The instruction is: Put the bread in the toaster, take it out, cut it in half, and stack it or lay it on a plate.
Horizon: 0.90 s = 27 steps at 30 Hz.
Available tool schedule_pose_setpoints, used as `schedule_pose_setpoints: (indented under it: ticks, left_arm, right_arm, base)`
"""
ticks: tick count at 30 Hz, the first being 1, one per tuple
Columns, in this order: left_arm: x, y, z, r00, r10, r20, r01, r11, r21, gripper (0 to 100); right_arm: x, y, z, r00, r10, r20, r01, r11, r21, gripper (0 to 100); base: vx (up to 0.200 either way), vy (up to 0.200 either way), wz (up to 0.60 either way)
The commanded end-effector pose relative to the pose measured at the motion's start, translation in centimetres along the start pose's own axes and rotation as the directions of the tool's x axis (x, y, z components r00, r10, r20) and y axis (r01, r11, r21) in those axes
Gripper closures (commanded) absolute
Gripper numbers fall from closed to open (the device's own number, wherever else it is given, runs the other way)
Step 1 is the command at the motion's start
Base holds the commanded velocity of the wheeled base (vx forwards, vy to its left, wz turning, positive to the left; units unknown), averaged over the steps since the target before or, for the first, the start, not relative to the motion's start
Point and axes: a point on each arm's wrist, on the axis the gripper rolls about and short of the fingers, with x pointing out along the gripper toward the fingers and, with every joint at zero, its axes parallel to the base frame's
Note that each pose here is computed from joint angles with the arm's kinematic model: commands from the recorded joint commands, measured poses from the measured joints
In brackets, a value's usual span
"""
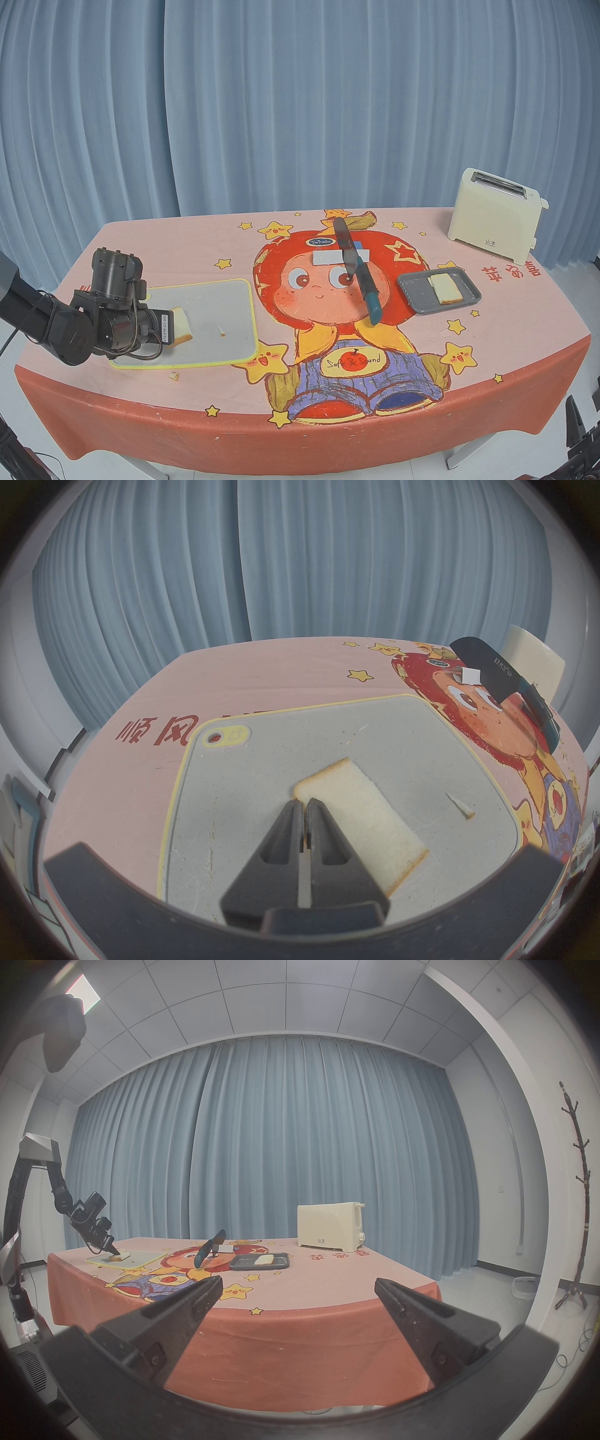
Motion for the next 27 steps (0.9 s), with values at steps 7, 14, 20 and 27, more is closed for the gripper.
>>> schedule_pose_setpoints:
  ticks: [7,14,20,27]
  left_arm:
    - [-0.1,-0.1,0.2,1.000,-0.006,0.014,0.006,1.000,-0.006,100]
    - [-2.9,0.4,2.4,0.982,-0.016,0.189,0.028,0.998,-0.059,100]
    - [-5.7,0.8,3.3,0.962,-0.026,0.270,0.047,0.996,-0.072,100]
    - [-7.1,1.4,3.5,0.953,-0.019,0.303,0.042,0.997,-0.071,100]
  right_arm:
    - [0.0,0.0,-0.5,1.000,0.002,0.000,-0.002,1.000,0.000,0]
    - [0.0,0.0,-0.5,1.000,0.000,0.000,0.000,1.000,0.000,0]
    - [0.0,0.0,-0.5,1.000,0.000,0.000,0.000,1.000,0.000,0]
    - [0.0,0.0,-0.5,1.000,0.002,0.000,-0.002,1.000,0.000,0]
  base:
    - [0.000,0.000,0.00]
    - [0.000,0.000,0.00]
    - [0.000,0.000,0.00]
    - [0.000,0.000,0.00]
